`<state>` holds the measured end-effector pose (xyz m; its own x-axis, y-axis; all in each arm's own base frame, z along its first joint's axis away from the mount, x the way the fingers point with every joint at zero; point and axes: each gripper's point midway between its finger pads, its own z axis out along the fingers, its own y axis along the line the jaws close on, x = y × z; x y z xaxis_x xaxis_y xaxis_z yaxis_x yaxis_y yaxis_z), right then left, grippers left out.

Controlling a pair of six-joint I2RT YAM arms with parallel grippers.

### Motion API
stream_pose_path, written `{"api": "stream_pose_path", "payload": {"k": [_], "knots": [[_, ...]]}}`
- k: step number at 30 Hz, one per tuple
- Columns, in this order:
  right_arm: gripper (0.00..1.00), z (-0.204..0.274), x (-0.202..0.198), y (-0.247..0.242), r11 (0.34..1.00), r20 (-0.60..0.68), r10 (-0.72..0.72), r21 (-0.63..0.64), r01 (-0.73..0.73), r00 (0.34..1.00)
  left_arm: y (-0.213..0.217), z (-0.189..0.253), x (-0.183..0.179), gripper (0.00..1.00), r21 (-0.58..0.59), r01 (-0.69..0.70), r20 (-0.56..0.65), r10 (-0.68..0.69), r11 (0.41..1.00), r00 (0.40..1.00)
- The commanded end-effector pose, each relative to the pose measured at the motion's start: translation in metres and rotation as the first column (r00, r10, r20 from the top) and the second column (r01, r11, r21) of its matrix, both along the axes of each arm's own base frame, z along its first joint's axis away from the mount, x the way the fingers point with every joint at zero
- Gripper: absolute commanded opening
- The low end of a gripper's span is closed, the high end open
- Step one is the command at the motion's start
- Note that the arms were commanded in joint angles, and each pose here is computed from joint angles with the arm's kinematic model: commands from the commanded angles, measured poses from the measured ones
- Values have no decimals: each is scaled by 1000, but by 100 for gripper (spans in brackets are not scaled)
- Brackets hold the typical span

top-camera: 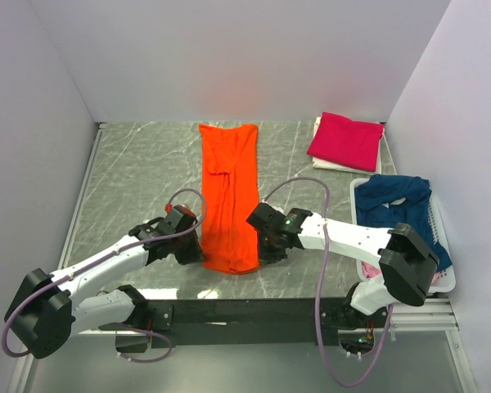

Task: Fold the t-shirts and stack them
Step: Fold the tshirt

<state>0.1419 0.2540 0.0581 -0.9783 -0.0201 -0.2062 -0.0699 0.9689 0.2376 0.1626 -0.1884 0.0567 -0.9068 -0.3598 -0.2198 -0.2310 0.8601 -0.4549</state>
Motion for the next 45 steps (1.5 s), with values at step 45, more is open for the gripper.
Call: {"api": "stream_pose_path", "payload": {"k": [45], "knots": [[0,34,258,-1,992,227,-2,-120,30,974,15,16,251,0,-19,-118,176,119,993,977]]}}
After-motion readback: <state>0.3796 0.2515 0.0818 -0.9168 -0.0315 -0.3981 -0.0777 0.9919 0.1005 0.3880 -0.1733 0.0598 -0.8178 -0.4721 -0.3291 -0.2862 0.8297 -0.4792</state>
